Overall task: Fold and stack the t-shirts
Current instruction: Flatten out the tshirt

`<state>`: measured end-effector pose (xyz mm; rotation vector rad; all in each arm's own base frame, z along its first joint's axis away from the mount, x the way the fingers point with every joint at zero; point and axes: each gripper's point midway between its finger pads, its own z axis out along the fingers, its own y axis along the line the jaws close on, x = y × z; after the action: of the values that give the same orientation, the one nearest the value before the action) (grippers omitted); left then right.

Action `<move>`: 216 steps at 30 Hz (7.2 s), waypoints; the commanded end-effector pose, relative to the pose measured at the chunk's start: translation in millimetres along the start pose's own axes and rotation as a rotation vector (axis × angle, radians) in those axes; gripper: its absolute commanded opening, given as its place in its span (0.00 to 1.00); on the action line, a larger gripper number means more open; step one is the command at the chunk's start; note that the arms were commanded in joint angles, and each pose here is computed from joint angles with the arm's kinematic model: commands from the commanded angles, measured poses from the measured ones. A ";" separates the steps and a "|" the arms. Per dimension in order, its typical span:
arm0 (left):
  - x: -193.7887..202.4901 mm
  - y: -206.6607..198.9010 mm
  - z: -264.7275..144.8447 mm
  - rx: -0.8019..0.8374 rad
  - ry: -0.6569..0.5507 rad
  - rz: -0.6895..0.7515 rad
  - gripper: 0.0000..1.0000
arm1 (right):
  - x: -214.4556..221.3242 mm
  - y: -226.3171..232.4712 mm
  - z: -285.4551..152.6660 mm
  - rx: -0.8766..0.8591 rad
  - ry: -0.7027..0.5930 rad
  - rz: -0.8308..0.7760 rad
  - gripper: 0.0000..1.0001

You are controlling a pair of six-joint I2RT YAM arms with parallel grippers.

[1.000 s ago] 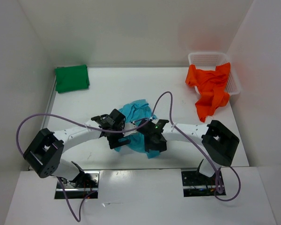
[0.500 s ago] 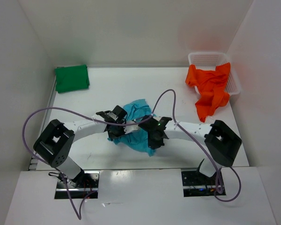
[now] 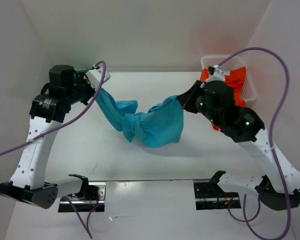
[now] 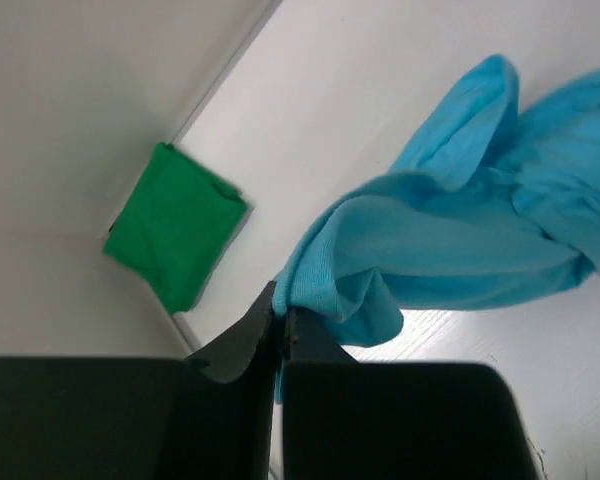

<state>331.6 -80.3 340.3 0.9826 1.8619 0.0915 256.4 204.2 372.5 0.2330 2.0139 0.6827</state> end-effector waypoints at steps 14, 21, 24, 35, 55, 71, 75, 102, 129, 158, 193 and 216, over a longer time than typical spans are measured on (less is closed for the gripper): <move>3.0 92.2 -101.5 -0.385 0.039 -0.069 0.00 | -83.4 -31.7 -85.3 0.098 -0.315 -0.041 0.00; 34.0 98.3 -62.3 -0.401 0.105 -0.086 0.00 | -92.6 -51.8 -34.0 0.179 -0.299 -0.133 0.00; 12.4 119.3 -57.2 -0.437 0.048 -0.083 0.00 | -123.4 -49.9 -13.5 0.189 -0.326 -0.166 0.00; 60.5 -19.7 -29.2 0.132 0.098 0.133 0.27 | -50.9 -43.9 25.1 0.033 -0.061 -0.161 0.00; 73.6 -30.0 150.4 0.296 0.138 -0.275 0.97 | 121.8 -131.5 50.0 0.115 0.341 -0.025 0.00; 94.5 -23.6 347.1 0.258 0.236 -0.481 1.00 | 133.5 -144.9 79.1 0.208 0.433 -0.048 0.00; 110.7 -31.0 361.0 0.267 0.286 -0.501 1.00 | 131.2 -143.3 81.7 0.210 0.439 -0.057 0.00; 28.6 69.2 281.5 0.141 0.070 -0.463 0.00 | -11.1 -111.6 108.7 0.218 0.153 -0.161 0.00; 148.0 -19.0 54.5 0.109 0.315 -0.248 0.00 | 112.9 -163.1 55.7 0.223 0.450 -0.021 0.00; -14.6 139.2 6.3 -0.305 -0.093 -0.298 0.00 | -133.9 -63.5 42.8 0.292 -0.195 -0.259 0.00; -31.3 129.4 -1.8 -0.278 -0.153 -0.245 0.00 | -129.1 -75.5 30.4 0.366 -0.230 -0.239 0.00; 252.0 -90.0 26.9 0.071 0.495 -0.132 0.00 | 215.8 -141.6 60.1 0.342 0.605 -0.110 0.00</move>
<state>255.1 9.7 90.1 0.9458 2.4406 0.1459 201.2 192.1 105.4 0.1000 2.7411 0.3180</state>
